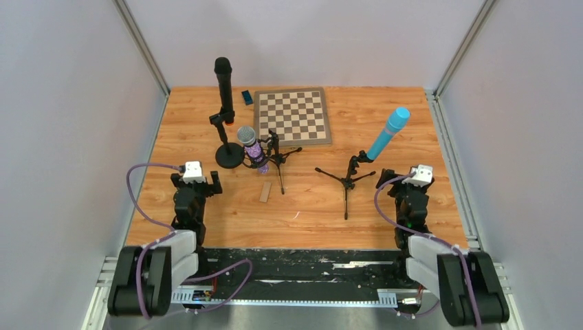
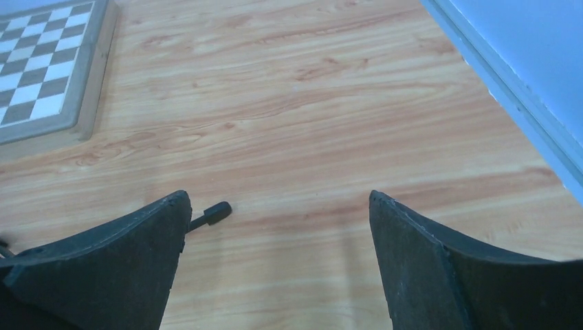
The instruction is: Attach the microphones to the stand
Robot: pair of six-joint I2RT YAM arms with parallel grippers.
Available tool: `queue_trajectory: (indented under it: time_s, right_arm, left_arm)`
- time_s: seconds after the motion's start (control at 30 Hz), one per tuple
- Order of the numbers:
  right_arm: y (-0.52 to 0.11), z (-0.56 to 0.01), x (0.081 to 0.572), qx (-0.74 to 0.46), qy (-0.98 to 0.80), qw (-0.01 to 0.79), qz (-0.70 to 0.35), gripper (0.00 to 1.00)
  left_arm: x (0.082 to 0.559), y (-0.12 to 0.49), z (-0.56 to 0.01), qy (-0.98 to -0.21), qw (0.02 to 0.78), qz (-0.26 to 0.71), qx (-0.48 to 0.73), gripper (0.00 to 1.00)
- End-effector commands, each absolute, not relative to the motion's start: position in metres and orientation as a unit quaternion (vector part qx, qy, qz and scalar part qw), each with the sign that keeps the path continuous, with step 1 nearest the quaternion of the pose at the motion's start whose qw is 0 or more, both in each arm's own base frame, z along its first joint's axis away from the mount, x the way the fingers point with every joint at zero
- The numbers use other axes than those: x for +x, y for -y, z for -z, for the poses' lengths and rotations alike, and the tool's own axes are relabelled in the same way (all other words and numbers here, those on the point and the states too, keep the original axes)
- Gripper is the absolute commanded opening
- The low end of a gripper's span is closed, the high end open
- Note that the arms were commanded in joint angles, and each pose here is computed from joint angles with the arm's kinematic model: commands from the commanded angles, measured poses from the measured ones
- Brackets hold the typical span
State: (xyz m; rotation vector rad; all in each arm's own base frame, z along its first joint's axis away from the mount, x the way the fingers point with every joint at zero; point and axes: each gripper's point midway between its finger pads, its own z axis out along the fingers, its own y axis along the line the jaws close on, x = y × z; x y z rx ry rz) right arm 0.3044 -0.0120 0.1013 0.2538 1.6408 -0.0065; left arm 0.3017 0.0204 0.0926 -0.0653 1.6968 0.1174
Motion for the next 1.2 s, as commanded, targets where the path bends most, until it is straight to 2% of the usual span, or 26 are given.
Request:
queue_trajectory:
  time_s: [0.0,0.07,0.17,0.23,1.17]
  right_arm:
    - [0.013,-0.141,0.323,0.082,-0.668,0.739,0.04,1.0]
    - [0.012,-0.129,0.329,0.079,-0.675,0.733,0.04,1.0]
    - [-0.008,-0.12,0.351,0.005,-0.693,0.72,0.035,1.0]
    - [-0.006,-0.113,0.361,0.016,-0.714,0.699,0.038,1.0]
    - [-0.005,-0.108,0.361,0.017,-0.729,0.683,0.037,1.0]
  left_arm:
    - [0.322,-0.017,-0.135,-0.676,0.736,-0.036,-0.013,1.0]
    - [0.326,-0.023,-0.13,-0.68,0.731,-0.045,-0.029,1.0]
    - [0.33,-0.03,-0.123,-0.701,0.71,-0.053,-0.05,1.0]
    - [0.333,-0.032,-0.119,-0.707,0.703,-0.056,-0.055,1.0]
    - [0.34,-0.03,-0.118,-0.718,0.692,-0.053,-0.048,1.0]
